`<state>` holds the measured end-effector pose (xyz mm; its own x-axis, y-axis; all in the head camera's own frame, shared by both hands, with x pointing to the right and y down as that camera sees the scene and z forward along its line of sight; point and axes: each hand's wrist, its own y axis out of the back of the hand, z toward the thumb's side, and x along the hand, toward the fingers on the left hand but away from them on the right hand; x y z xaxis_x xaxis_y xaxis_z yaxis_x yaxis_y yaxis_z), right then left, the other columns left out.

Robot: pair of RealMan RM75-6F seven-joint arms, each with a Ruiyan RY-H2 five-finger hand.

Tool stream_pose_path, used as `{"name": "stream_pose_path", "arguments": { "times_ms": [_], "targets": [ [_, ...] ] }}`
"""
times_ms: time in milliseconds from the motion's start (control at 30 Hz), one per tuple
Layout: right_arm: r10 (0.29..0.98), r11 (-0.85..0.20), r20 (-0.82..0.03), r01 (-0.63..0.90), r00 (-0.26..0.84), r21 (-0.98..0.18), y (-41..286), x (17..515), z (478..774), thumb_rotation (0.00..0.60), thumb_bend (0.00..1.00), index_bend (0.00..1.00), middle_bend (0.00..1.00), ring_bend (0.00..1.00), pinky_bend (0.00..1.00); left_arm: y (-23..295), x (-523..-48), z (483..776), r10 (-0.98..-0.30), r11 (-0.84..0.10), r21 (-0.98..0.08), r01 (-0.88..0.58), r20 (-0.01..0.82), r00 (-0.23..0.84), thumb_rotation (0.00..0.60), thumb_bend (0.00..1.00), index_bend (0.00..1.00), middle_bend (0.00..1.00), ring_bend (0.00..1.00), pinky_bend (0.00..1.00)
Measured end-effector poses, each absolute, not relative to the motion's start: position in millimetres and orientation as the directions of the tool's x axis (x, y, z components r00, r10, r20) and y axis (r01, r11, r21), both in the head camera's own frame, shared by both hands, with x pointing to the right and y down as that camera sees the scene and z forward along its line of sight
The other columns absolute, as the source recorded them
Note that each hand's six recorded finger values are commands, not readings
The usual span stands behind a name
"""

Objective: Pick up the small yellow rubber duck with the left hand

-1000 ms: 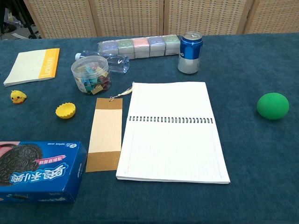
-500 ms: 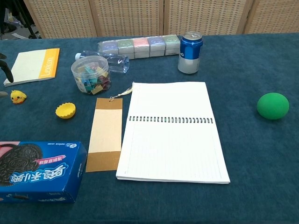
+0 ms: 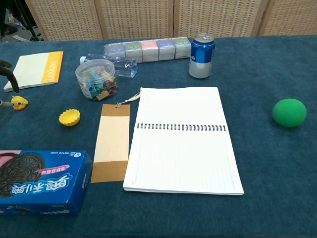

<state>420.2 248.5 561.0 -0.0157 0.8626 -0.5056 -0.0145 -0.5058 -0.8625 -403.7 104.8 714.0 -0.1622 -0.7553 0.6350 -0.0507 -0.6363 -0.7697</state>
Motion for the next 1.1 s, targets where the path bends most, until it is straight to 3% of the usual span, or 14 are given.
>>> {"name": "stream_pose_path", "arguments": {
  "times_ms": [1100],
  "targets": [
    [0.864, -0.504, -0.504, -0.013, -0.014, -0.864, 248, 420, 561, 0.6, 0.0, 0.16, 0.0, 0.0, 0.02, 105, -390, 728, -0.767, -0.626, -0.778, -0.047, 0.626, -0.142, 0.6, 0.31, 0.5, 0.0, 0.0, 0.0]
  ]
}}
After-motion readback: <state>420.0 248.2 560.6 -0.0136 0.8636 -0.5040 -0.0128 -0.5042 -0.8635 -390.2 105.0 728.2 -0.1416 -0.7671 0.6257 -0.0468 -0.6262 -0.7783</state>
